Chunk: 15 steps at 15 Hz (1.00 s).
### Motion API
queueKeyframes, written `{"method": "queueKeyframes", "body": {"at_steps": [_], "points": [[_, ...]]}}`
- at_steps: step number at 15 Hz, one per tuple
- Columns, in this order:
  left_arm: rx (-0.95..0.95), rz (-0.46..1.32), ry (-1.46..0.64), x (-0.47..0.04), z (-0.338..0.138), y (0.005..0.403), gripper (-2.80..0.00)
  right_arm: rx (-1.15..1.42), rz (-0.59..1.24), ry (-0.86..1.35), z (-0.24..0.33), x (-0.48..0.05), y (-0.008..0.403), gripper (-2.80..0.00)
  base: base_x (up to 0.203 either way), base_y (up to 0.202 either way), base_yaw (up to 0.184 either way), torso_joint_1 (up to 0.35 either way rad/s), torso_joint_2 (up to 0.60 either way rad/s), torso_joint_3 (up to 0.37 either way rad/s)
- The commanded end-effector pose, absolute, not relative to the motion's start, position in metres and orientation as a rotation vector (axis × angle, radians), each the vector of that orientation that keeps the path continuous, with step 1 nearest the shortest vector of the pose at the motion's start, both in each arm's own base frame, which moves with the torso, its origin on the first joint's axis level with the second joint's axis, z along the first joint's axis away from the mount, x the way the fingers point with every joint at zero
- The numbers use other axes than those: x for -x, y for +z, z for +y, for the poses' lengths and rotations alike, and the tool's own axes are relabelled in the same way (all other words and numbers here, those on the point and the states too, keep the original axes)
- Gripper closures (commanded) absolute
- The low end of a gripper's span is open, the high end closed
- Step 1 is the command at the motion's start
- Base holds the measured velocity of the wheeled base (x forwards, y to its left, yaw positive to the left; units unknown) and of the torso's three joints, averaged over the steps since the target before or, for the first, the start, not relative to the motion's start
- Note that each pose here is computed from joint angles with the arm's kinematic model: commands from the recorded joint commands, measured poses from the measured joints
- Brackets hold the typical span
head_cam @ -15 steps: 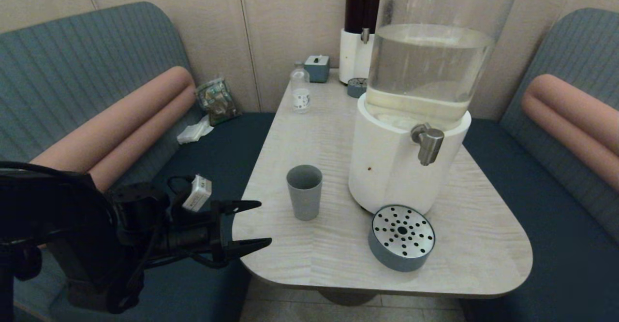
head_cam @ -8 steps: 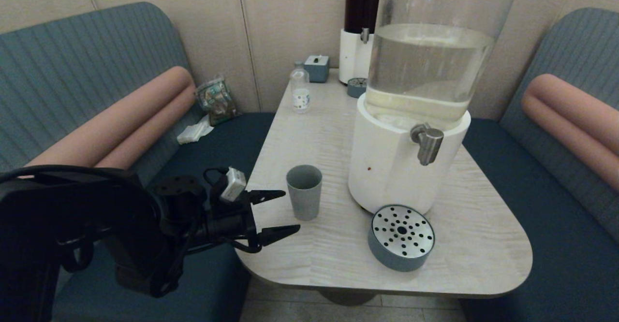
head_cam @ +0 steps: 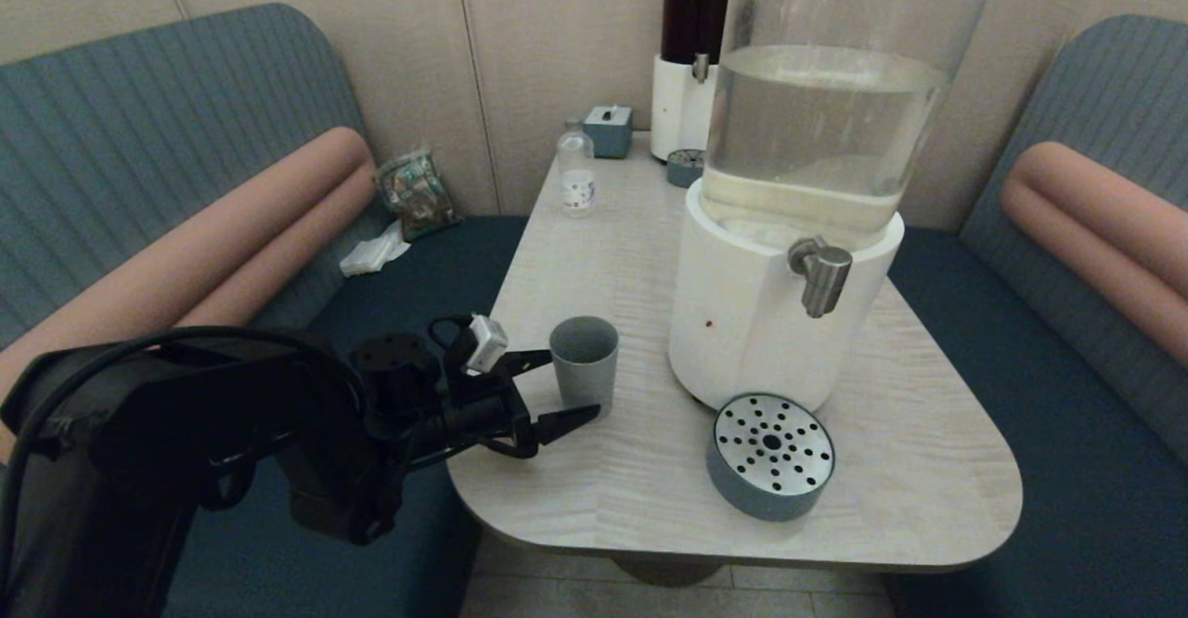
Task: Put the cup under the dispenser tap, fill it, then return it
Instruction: Pick up the cup
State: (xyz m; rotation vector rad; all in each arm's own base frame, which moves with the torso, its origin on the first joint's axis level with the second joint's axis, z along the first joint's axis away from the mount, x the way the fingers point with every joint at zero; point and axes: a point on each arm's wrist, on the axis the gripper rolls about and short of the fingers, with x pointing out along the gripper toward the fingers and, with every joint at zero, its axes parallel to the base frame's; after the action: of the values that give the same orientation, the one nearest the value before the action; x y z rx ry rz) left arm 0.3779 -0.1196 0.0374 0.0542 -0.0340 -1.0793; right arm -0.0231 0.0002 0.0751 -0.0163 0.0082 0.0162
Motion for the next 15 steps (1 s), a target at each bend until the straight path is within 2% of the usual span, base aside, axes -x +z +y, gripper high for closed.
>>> {"method": "queueKeyframes", "body": {"at_steps": [1,10,11,15], "points": [[-0.053,-0.039,-1.099,-0.379,-0.126,0.034,-2.8,0.017,0.009,0.017,0.0,0.023,0.075,0.0,0.0,0.0,0.0,0.0,0.0,0.0],[-0.043,-0.067,-1.075,-0.381,-0.141,0.042,-2.8,0.017,0.009,0.017,0.0,0.023,0.075,0.0,0.0,0.0,0.0,0.0,0.0,0.0],[-0.042,-0.067,-1.078,-0.381,-0.142,0.042,0.0,0.017,0.009,0.017,0.0,0.023,0.075,0.0,0.0,0.0,0.0,0.0,0.0,0.0],[-0.04,-0.053,-1.097,-0.374,-0.148,0.04,0.0,0.017,0.009,0.017,0.0,0.023,0.075,0.0,0.0,0.0,0.0,0.0,0.0,0.0]]}}
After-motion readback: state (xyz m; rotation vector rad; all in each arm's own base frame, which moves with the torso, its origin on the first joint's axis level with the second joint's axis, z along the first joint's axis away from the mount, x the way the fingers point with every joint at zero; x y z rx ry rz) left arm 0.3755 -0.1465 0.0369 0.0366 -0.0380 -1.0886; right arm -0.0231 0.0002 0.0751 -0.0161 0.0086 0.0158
